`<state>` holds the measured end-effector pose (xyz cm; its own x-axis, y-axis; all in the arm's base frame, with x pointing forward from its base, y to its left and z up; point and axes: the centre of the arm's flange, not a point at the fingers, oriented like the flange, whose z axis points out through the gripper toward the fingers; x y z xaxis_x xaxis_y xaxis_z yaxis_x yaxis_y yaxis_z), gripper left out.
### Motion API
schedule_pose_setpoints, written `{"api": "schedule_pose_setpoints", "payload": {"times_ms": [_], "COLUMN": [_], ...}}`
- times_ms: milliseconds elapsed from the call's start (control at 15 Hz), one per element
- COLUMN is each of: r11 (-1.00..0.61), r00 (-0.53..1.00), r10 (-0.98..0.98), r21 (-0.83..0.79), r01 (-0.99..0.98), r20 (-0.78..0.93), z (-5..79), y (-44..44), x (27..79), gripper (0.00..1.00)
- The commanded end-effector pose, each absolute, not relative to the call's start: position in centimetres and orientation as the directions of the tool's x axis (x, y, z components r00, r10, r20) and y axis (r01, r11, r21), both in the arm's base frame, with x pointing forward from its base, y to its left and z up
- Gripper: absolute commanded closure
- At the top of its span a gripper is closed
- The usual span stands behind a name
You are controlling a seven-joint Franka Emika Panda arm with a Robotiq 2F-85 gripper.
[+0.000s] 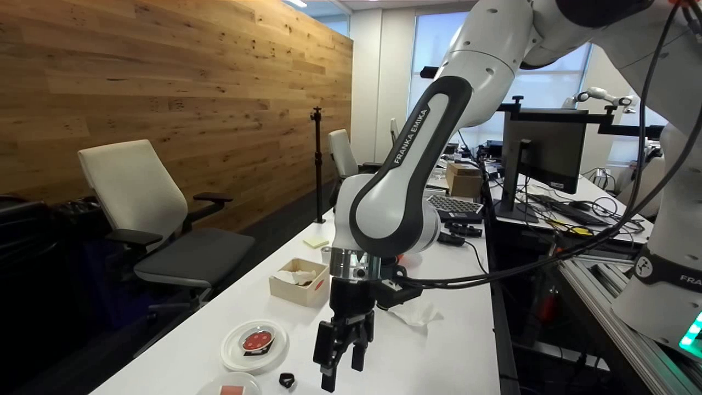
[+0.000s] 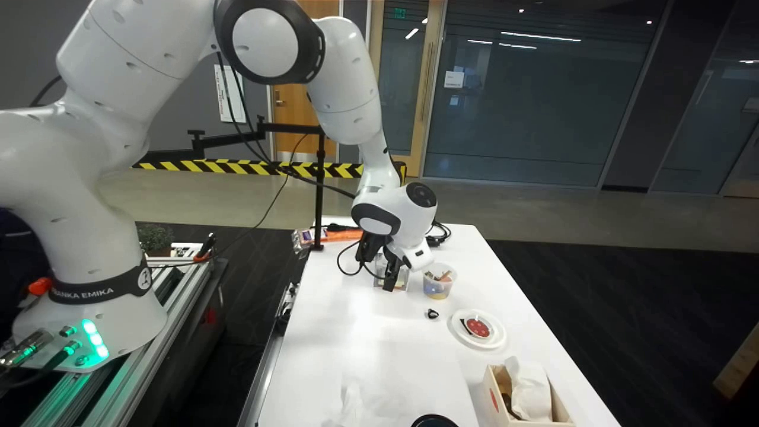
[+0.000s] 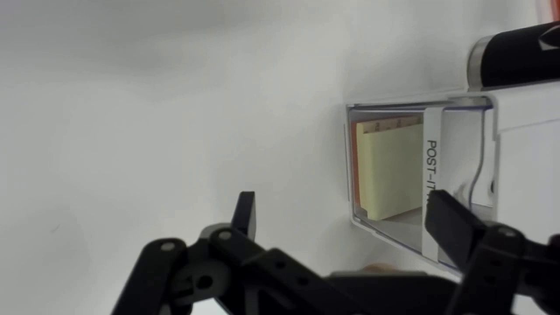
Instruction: Pick up one of the post-its
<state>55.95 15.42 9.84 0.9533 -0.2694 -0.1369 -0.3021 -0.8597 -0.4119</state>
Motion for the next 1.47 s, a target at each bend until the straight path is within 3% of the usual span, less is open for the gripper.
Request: {"api": "schedule_pose_setpoints", "payload": {"times_ms": [0,467,1400], "r11": [-0.864,-0.867,-0.863], "r00": [0.978,0.991,0.989], "r10": [-0.162,0.025,0.079], "r21": [-0.46,-0.496,-0.506], "r01": [-0.205,-0.042,0.006], "r20": [-0.132,-0.128,-0.124], "z": [10.4,10.3,10.2], "y": [14.3,15.3,19.9], "x": [55.6,56.0,59.7], "gripper": [0.0,0.0,0.0]}}
